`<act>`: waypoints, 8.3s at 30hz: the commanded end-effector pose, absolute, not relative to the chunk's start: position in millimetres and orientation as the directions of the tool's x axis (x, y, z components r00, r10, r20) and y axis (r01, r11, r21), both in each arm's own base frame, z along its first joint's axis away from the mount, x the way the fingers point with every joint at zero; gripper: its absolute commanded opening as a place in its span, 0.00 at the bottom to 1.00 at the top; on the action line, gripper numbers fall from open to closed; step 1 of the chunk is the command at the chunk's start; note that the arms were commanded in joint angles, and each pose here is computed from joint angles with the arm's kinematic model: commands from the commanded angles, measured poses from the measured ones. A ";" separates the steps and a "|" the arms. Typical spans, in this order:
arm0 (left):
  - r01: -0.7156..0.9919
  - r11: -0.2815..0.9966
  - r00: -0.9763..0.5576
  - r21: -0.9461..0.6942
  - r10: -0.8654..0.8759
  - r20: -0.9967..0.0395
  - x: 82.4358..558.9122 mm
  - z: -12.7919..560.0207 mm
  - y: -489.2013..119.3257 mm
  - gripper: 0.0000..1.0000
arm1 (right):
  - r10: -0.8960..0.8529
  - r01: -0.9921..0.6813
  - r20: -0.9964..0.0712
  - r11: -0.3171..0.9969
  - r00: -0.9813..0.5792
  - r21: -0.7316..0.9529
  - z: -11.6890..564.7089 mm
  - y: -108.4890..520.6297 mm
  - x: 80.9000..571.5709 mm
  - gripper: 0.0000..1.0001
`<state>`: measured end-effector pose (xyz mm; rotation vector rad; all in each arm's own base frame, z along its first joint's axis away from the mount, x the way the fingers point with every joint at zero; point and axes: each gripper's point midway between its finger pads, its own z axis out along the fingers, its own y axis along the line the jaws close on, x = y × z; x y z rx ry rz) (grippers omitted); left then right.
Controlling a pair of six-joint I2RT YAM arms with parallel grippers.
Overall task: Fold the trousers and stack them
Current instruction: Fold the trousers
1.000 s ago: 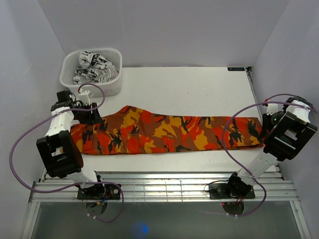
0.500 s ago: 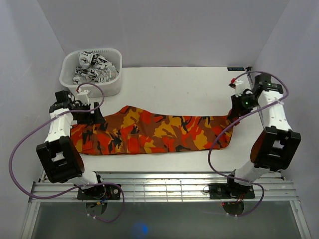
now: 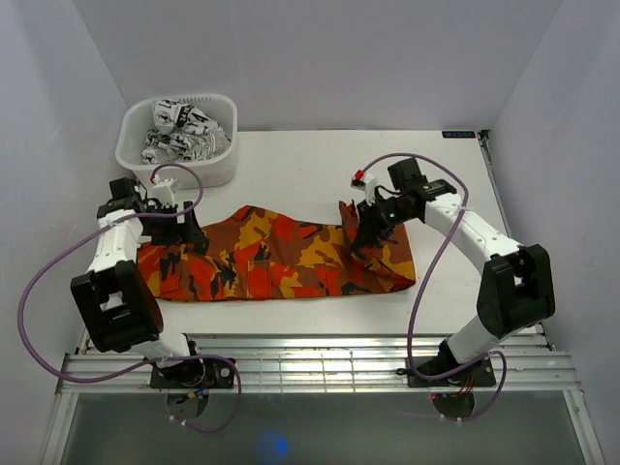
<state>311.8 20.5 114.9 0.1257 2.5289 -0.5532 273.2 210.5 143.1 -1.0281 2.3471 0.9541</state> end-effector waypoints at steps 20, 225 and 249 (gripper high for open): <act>0.157 0.887 -0.885 -0.435 -0.070 -0.461 298.0 88.2 11.0 0.98 | -0.374 -0.725 -0.623 0.423 -0.687 0.544 120.2 378.9 251.6 0.08; 0.003 0.575 -0.955 -0.818 -0.241 -0.173 285.3 33.1 -50.5 0.00 | -0.264 -0.678 -0.624 0.312 -0.735 0.666 172.6 439.6 265.9 0.08; -0.005 0.594 -0.954 -0.804 -0.244 -0.174 287.6 27.8 -52.0 0.00 | -0.284 -0.611 -0.541 0.360 -0.792 0.705 141.3 515.5 250.5 0.08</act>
